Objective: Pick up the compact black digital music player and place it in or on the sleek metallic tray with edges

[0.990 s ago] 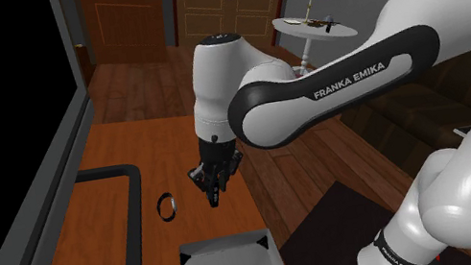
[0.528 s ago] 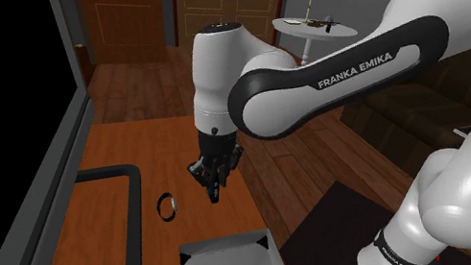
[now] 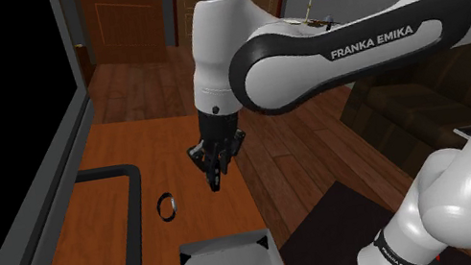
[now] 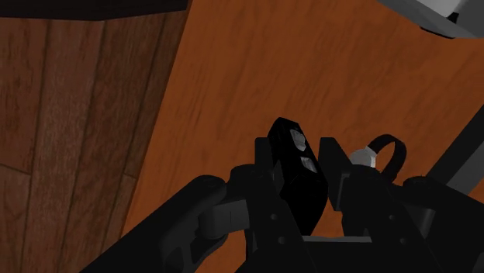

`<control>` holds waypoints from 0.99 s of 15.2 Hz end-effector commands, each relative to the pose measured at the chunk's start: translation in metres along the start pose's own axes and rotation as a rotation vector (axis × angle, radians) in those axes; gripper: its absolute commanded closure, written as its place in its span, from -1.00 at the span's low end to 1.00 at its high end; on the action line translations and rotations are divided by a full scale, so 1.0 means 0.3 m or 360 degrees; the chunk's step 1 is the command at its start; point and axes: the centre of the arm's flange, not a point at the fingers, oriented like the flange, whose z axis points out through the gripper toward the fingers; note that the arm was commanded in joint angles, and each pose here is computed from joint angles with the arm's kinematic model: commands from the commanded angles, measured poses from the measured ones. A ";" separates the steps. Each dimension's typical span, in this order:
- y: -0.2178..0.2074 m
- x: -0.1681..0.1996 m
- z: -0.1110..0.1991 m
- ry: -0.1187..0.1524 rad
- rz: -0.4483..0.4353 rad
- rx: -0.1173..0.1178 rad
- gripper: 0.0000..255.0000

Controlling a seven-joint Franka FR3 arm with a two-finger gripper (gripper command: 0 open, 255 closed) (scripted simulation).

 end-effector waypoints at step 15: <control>-0.057 -0.125 -0.227 0.0000 0.0000 0.0000 1.00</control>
